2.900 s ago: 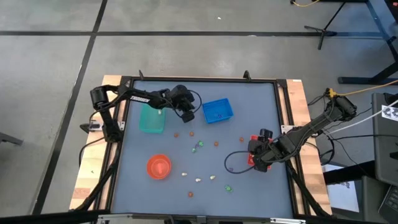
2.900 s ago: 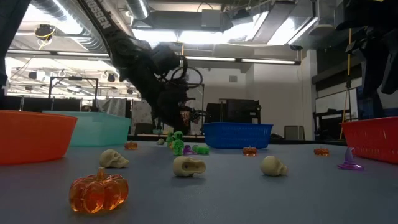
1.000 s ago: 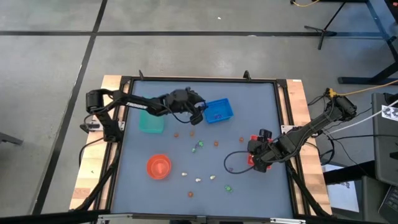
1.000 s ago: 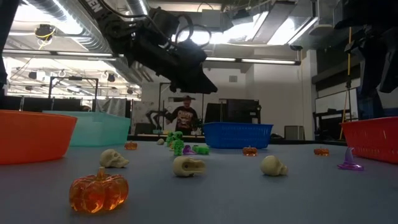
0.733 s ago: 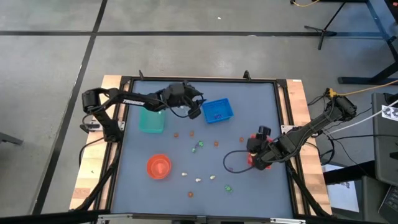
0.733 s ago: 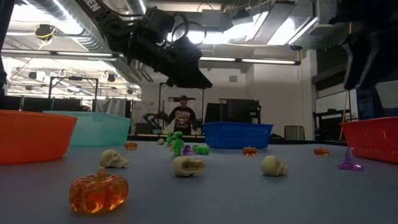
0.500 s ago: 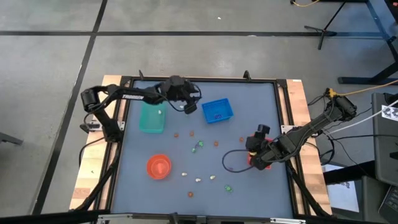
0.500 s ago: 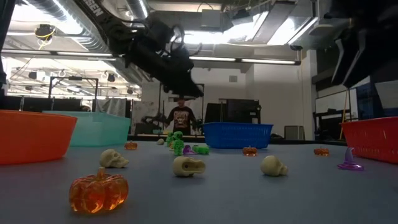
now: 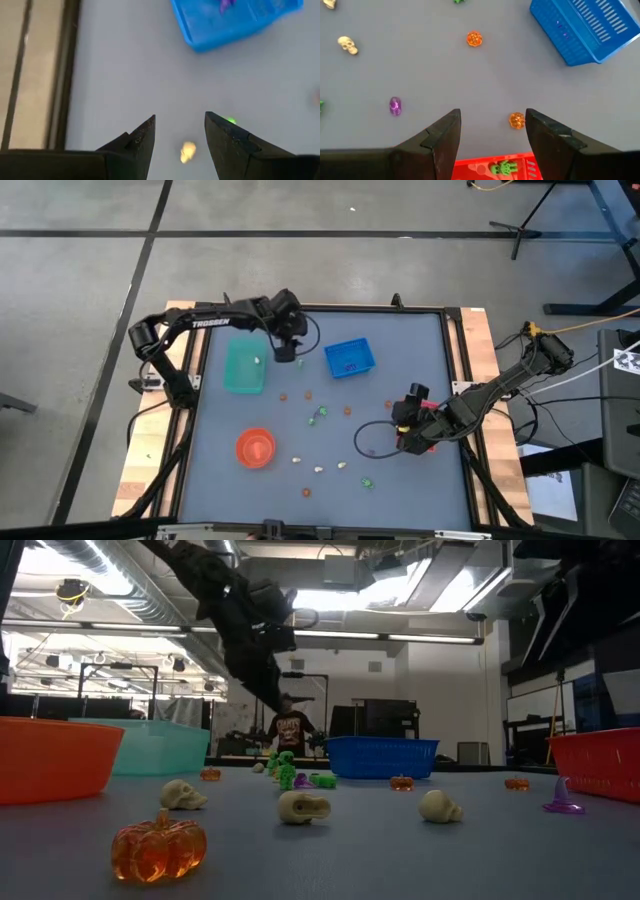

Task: Sort Halloween decoration
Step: Put the white skull toy into the green bin

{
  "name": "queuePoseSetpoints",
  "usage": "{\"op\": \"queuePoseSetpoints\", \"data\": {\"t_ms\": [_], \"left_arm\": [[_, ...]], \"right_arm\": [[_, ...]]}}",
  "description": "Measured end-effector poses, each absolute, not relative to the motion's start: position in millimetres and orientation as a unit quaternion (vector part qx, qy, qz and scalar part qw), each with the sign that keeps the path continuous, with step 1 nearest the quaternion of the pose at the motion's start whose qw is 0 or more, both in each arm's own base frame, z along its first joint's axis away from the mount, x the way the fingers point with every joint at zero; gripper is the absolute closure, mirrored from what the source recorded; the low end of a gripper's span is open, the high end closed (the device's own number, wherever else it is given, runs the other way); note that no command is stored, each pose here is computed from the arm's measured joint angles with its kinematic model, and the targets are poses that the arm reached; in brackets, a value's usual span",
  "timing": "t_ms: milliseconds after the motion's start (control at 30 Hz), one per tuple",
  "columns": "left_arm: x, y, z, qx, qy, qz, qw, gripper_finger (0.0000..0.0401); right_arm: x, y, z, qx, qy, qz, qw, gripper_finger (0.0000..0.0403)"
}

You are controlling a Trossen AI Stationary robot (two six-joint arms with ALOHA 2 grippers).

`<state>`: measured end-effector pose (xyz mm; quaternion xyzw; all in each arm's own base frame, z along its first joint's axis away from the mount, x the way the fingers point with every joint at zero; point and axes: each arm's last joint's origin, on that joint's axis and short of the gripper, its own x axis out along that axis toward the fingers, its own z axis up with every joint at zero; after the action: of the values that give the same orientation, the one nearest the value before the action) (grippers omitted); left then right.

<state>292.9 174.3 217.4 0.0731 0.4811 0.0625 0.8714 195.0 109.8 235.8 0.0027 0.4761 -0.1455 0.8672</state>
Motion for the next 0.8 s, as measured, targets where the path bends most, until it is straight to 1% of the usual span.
{"op": "queuePoseSetpoints", "data": {"t_ms": [300, 533, 633, 800], "left_arm": [[283.1, 168.6, 195.3, 0.080, 0.513, 0.039, 0.854, 0.0246], [288.1, 171.7, 170.4, 0.082, 0.538, 0.019, 0.839, 0.0246], [292.3, 174.6, 158.7, 0.081, 0.543, 0.020, 0.835, 0.0246], [292.4, 177.8, 144.3, 0.084, 0.572, 0.032, 0.815, 0.0246]], "right_arm": [[195.1, 109.8, 235.8, 0.003, 0.476, -0.146, 0.867, 0.0182], [195.1, 109.8, 235.8, 0.000, 0.477, -0.144, 0.867, 0.0182], [195.1, 109.8, 235.8, 0.000, 0.477, -0.144, 0.867, 0.0182], [195.2, 110.0, 235.9, 0.001, 0.476, -0.143, 0.868, 0.0182]]}}
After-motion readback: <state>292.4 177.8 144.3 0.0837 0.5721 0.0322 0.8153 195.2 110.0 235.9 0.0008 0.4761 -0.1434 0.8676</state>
